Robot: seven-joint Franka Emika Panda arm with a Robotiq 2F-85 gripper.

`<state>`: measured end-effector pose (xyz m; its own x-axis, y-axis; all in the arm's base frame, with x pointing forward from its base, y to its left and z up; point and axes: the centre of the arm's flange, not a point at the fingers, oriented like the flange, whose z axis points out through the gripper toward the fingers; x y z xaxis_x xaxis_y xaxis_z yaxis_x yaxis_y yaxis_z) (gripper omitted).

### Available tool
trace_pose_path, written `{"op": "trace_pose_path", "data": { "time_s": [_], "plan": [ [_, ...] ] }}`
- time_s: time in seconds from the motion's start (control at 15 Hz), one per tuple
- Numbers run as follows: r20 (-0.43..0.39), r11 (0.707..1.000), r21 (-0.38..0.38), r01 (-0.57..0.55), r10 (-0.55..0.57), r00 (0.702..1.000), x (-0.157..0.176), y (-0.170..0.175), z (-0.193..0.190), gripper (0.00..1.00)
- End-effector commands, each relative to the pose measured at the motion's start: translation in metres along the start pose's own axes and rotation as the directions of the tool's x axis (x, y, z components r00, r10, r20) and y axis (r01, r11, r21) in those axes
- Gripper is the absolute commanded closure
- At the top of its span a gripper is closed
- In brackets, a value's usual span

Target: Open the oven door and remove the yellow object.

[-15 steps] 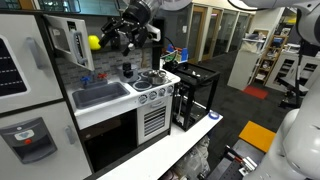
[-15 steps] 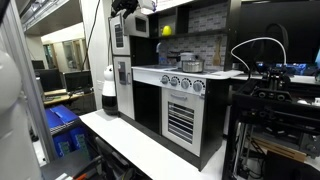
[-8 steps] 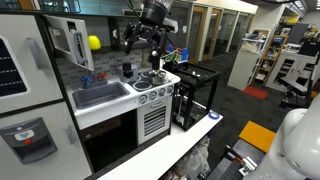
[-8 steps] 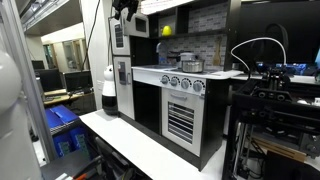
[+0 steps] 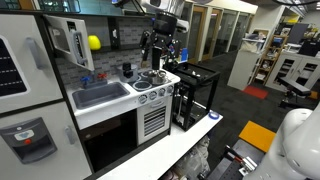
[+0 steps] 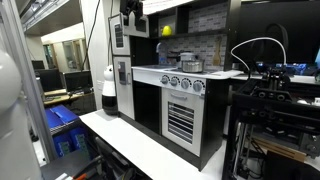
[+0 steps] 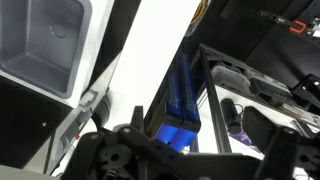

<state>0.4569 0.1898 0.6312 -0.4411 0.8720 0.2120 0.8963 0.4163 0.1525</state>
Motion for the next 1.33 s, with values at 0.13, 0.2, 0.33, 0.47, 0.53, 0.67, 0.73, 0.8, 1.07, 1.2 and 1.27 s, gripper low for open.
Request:
{"op": "trace_pose_path", "data": {
  "time_s": [0.13,0.2,0.33,0.47,0.53,0.67,0.73,0.8,1.07,1.2,1.27],
  "plan": [
    [0.052,0.956,-0.249,-0.157,0.175,0.983,-0.020,-0.001,0.016,0.00],
    [0.033,0.936,-0.290,-0.198,0.217,0.976,-0.022,0.004,0.018,0.00],
    [-0.002,0.889,-0.354,-0.291,0.310,0.951,-0.027,0.017,0.025,0.00],
    [-0.042,0.827,-0.417,-0.376,0.396,0.917,-0.029,0.027,0.033,0.00],
    [-0.064,0.792,-0.445,-0.419,0.438,0.897,-0.029,0.032,0.036,0.00],
    [-0.124,0.711,-0.495,-0.500,0.512,0.850,-0.029,0.041,0.042,0.00],
    [-0.154,0.667,-0.518,-0.536,0.543,0.825,-0.028,0.045,0.044,0.00],
    [-0.190,0.620,-0.539,-0.570,0.570,0.800,-0.025,0.049,0.044,0.00],
    [-0.339,0.416,-0.608,-0.676,0.634,0.695,-0.015,0.068,0.045,0.00],
    [-0.417,0.308,-0.629,-0.714,0.641,0.644,-0.013,0.076,0.045,0.00],
    [-0.452,0.256,-0.637,-0.727,0.639,0.622,-0.014,0.080,0.047,0.00]
  ]
}}
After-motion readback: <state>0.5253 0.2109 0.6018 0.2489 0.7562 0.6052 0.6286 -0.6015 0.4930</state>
